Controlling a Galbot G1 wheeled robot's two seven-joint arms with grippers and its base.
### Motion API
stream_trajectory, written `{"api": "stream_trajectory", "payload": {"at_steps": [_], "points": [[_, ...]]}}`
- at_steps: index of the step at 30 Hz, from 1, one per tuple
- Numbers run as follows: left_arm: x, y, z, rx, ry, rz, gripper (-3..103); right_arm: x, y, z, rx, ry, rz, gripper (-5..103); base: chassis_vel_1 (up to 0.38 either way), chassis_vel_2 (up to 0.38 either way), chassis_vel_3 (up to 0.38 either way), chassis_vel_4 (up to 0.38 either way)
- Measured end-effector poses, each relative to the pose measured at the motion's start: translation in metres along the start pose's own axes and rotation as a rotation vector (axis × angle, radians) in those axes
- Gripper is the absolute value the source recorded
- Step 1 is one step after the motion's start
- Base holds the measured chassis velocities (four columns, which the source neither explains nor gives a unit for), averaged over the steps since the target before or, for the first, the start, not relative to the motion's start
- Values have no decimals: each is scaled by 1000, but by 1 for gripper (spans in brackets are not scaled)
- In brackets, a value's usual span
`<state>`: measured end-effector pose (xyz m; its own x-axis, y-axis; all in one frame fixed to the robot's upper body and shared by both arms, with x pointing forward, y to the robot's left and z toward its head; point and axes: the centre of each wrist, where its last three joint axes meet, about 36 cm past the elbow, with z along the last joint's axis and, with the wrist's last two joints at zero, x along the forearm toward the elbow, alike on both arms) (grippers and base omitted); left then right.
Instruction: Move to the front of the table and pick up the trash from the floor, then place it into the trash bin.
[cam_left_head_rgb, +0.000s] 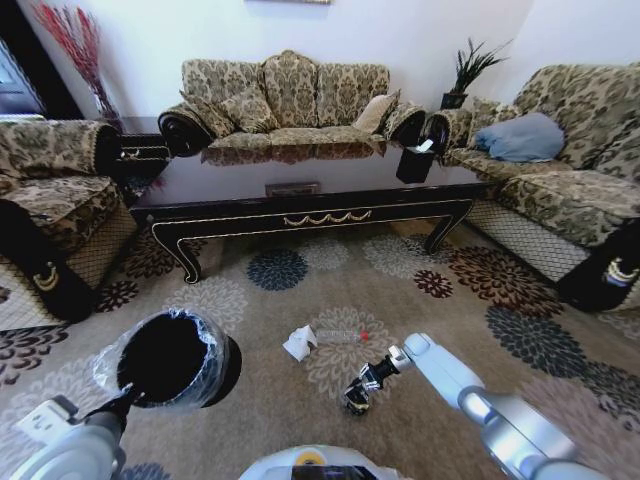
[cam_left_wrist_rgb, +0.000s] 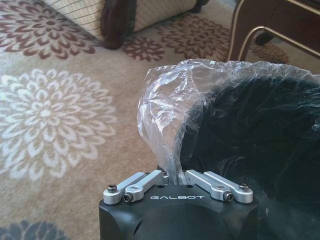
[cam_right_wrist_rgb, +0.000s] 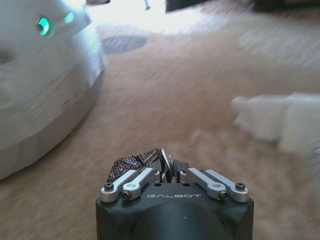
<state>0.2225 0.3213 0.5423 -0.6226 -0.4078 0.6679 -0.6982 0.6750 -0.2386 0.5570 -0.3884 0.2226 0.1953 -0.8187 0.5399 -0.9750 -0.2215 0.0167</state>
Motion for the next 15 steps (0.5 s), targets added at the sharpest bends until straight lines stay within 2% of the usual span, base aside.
{"api": "stream_trajectory", "payload": {"at_steps": [4,5,9,10,15], "points": [[-1,-10,-5,-46,-12,49,2,23,-11,-23,64,-59,115,12,0,0,0,0],[-1,-10,-5,-46,-12,49,2,23,-11,-23,64,-59,115,12,0,0,0,0],[-2,-26,-17,-124,-28,150,2,51,-30,-62,157,-176,334,12,0,0,0,0],[-2,-26,-17,-124,-28,150,2,51,-30,-62,157,-176,334,12,0,0,0,0],[-13,-39,-25,-171,14,228,2,56,-43,-114,244,-343,553,12,0,0,0,0]]}}
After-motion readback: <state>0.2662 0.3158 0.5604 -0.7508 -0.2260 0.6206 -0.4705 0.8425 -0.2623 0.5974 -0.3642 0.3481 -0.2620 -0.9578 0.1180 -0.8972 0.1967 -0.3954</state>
